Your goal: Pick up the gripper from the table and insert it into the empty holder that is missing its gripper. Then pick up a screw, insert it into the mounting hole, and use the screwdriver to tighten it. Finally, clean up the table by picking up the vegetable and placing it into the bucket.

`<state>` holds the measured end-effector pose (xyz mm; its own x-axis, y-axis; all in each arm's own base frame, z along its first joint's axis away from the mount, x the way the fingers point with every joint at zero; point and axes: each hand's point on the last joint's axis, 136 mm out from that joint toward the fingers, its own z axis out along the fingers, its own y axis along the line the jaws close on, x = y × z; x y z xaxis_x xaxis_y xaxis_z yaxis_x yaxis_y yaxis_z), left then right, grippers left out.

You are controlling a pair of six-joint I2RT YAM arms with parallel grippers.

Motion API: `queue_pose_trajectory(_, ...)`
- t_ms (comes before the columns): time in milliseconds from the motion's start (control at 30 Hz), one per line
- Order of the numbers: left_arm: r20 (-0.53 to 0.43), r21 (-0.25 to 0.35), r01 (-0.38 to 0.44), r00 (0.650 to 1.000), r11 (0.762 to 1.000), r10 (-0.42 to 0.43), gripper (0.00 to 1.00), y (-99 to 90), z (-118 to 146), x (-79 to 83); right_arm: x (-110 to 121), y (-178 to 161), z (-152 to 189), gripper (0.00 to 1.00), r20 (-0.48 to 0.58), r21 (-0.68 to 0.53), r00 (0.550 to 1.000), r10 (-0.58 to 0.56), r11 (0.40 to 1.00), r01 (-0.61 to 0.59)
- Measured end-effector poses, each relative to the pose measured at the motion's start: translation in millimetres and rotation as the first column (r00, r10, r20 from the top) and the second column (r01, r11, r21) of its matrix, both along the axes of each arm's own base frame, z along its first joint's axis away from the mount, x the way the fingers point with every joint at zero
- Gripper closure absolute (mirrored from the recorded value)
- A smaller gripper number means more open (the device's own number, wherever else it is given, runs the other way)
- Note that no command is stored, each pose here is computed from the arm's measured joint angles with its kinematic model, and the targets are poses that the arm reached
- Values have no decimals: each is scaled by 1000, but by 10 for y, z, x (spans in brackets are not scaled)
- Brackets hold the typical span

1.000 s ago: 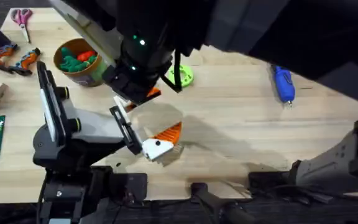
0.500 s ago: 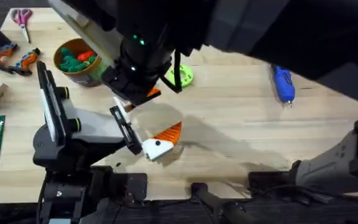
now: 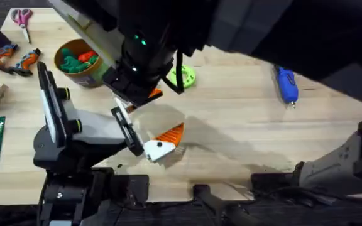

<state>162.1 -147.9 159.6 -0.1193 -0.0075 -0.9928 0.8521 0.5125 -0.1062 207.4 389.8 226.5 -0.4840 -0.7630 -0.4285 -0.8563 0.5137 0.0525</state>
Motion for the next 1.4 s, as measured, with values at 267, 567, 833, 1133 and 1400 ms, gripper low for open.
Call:
queue_pose_trajectory(267, -15, -6, -3, 1000, 1000, 3, 15, 2, -7, 4, -10, 58, -166, 995, -37, -24, 999, 8, 1000, -9)
queue_pose_trajectory(567, -14, -6, -3, 1000, 1000, 3, 15, 2, -5, 5, -21, 61, -164, 729, -41, -22, 999, 14, 1000, -14)
queue_pose_trajectory(833, -12, -6, -3, 1000, 1000, 3, 15, 3, -3, 5, 58, 13, -165, 443, -31, -30, 999, -6, 1000, 5)
queue_pose_trajectory(1133, -1, -1, -2, 1000, 1000, 2, 15, 2, 1, 3, 225, -114, 77, 107, -21, 33, 999, -48, 998, 49)
queue_pose_trajectory(1400, 0, 0, -2, 1000, 1000, 2, 15, 2, 0, 4, 481, -327, 334, 8, 9, 92, 992, -123, 988, 122)
